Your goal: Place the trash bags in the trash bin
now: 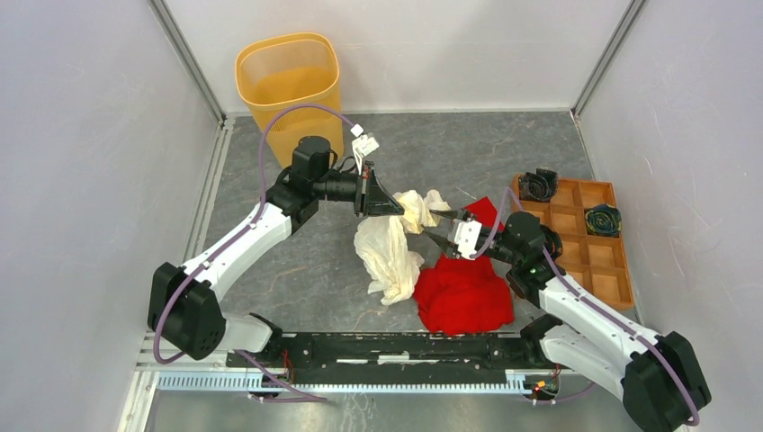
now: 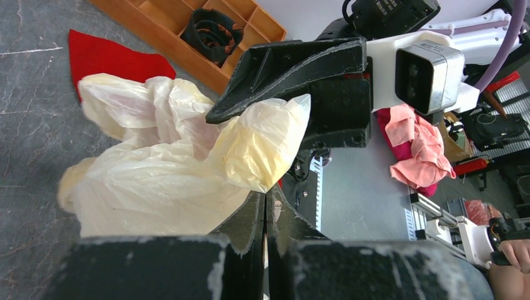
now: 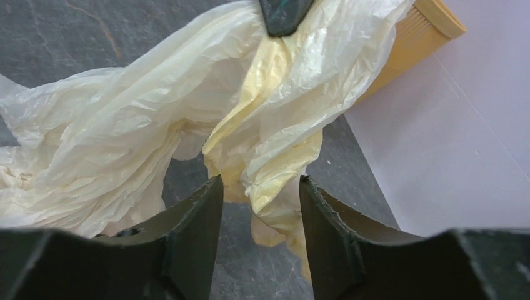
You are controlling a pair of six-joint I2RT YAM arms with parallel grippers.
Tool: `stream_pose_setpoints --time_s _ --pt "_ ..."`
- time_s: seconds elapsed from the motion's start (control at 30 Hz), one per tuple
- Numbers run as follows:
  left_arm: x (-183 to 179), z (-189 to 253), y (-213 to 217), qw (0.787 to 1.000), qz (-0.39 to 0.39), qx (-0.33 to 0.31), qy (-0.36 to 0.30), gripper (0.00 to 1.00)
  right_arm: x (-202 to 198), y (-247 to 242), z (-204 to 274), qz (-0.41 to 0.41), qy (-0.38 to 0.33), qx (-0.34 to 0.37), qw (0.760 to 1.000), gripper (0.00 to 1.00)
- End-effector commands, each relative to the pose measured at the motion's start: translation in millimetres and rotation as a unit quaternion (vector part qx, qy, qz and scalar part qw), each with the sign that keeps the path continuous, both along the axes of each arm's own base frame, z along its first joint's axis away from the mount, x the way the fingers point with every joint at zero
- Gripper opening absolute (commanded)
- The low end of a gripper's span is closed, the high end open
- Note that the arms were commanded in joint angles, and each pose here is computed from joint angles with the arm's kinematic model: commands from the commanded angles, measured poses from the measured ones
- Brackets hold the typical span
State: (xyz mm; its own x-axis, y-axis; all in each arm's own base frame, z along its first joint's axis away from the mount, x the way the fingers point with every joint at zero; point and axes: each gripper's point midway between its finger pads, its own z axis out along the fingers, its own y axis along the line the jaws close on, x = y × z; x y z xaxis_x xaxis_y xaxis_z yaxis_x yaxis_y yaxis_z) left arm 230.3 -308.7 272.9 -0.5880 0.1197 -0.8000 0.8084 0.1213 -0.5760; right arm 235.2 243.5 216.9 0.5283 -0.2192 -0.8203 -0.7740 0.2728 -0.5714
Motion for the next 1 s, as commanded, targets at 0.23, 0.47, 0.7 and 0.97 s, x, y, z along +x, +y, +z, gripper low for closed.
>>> stream_pose_setpoints --time_s 0.23,0.47,0.7,0.97 --pt "-9 21 -2 0.997 -0.038 -0.021 -0.057 0.02 18 -1 37 -0.044 -0.055 0.057 0.996 0.58" --pt "-7 19 -2 0.998 -0.035 -0.019 -0.055 0.02 13 -12 41 -0.063 -0.072 0.049 0.994 0.65" --pt "-8 15 -3 0.998 -0.041 -0.018 -0.049 0.02 14 7 29 -0.025 -0.014 0.086 0.996 0.66" --pt "22 -6 2 0.996 0.021 0.059 -0.062 0.02 39 12 42 -0.07 0.088 0.196 0.974 0.01"
